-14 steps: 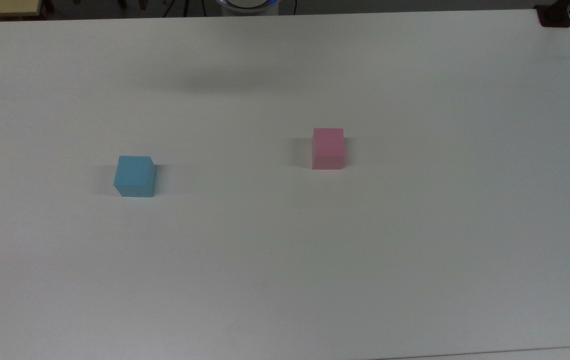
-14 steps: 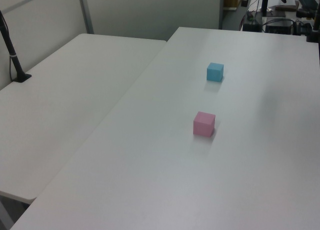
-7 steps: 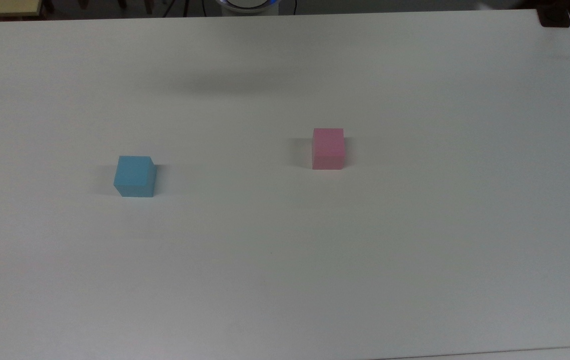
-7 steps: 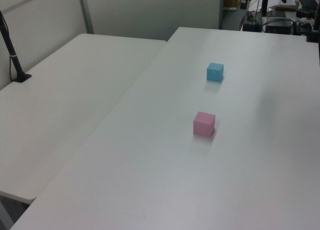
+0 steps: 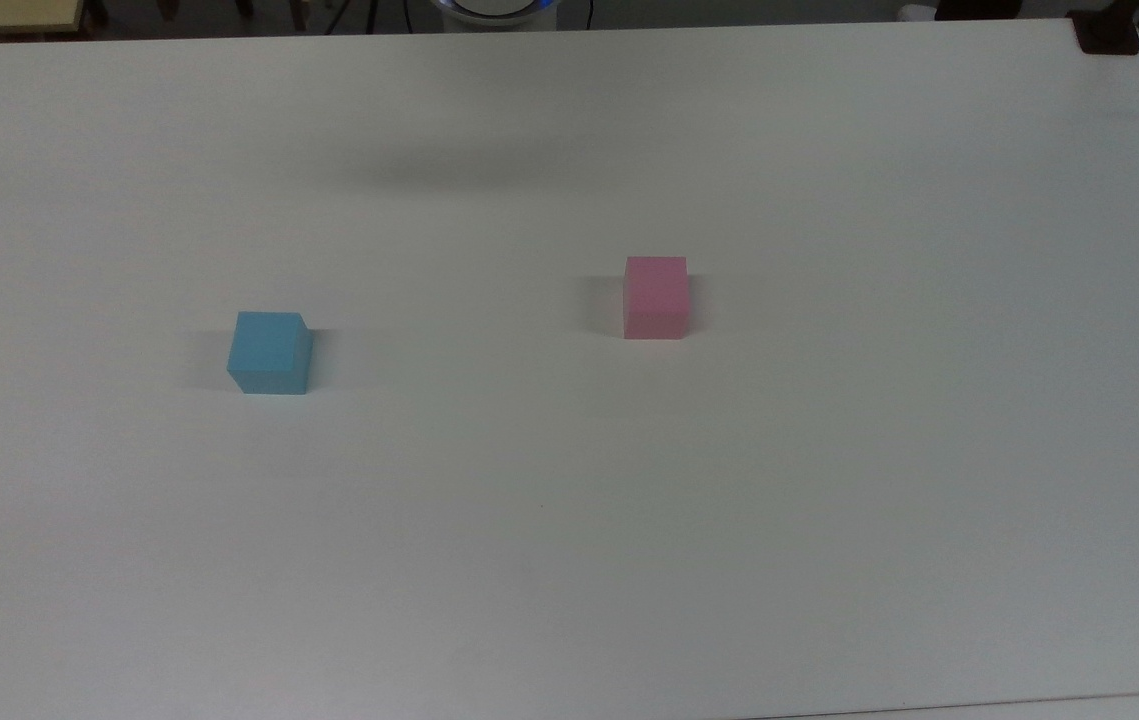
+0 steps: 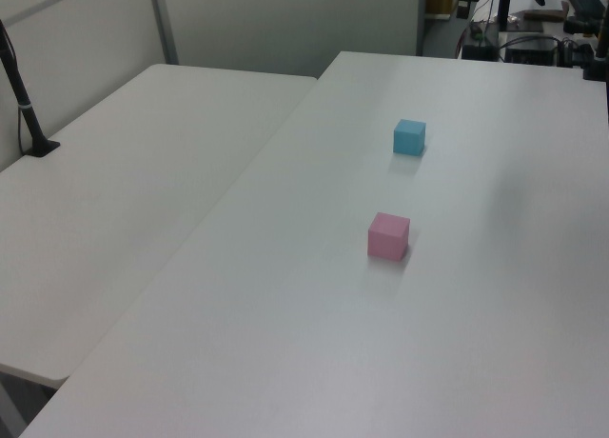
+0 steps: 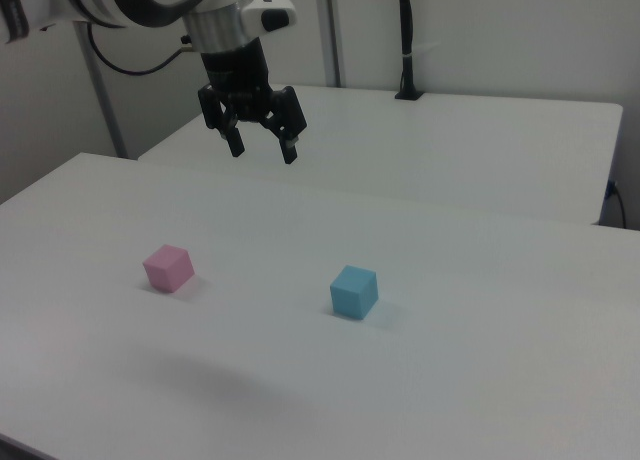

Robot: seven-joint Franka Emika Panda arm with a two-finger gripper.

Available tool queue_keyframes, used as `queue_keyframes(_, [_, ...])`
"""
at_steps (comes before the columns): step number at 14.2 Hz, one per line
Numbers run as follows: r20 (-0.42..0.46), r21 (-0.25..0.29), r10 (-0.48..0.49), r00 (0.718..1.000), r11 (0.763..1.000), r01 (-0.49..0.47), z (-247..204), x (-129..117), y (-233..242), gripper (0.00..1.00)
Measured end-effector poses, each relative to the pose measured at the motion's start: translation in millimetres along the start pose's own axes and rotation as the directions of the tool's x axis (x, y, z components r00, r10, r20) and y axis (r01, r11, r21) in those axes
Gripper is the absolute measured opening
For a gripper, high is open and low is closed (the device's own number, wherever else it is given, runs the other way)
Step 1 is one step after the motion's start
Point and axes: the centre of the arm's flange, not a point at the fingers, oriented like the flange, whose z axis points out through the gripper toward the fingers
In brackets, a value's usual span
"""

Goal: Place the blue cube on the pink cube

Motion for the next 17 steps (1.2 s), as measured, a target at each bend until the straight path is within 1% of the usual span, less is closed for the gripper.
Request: queue_keyframes(17, [0.017, 0.003, 0.001, 1.000, 1.000, -0.001, 8.8, 0.2, -0.8, 1.00])
